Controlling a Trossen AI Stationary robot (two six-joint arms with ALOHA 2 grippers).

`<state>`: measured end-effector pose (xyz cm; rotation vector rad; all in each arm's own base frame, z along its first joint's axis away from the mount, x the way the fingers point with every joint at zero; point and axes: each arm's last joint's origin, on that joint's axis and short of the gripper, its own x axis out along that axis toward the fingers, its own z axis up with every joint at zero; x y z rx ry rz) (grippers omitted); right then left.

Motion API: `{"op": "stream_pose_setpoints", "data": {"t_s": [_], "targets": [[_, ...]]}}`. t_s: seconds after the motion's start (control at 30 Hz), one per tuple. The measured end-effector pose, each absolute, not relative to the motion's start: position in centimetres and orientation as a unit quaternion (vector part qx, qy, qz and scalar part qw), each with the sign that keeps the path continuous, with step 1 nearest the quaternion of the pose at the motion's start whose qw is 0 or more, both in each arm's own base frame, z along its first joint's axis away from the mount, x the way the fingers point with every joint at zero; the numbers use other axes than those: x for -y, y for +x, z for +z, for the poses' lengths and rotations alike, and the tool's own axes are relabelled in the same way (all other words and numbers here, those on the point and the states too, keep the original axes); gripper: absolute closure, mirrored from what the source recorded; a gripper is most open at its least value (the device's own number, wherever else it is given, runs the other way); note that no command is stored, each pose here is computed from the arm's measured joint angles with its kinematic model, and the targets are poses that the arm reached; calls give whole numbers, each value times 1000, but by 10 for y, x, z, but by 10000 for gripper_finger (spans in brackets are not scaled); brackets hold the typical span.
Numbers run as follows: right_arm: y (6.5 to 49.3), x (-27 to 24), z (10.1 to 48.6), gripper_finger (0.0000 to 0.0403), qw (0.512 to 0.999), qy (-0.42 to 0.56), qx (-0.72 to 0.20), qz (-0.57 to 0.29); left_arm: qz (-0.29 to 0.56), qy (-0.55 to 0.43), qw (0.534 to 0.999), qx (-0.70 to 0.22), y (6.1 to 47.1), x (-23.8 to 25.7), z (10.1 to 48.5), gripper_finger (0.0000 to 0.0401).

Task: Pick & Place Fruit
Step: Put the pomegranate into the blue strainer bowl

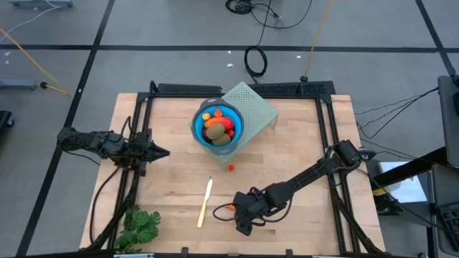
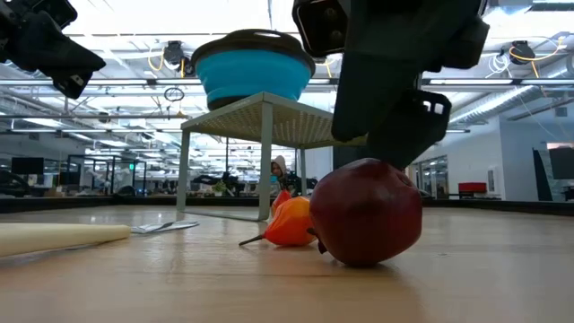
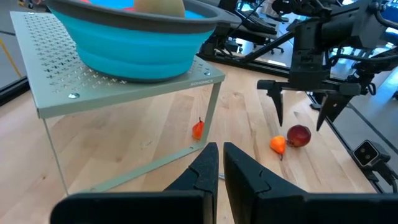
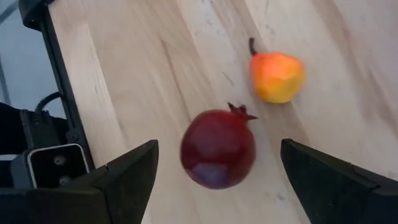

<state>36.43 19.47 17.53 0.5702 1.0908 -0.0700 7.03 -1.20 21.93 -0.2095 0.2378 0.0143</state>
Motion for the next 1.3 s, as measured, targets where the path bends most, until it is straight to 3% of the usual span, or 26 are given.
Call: {"op": "stream_pose_setpoints", "data": {"t_s": [0.53, 0.9, 1.3], "targets": [[363, -195, 174, 71, 822, 243, -514, -30, 11, -99, 988, -118, 70, 12, 219, 377], [370, -201, 148, 71, 813, 235, -532, -10, 11, -99, 988, -118, 70, 12, 219, 377], [371, -199, 147, 71, 827, 220, -516, -38, 11, -102, 988, -117, 70, 12, 219, 377]]}}
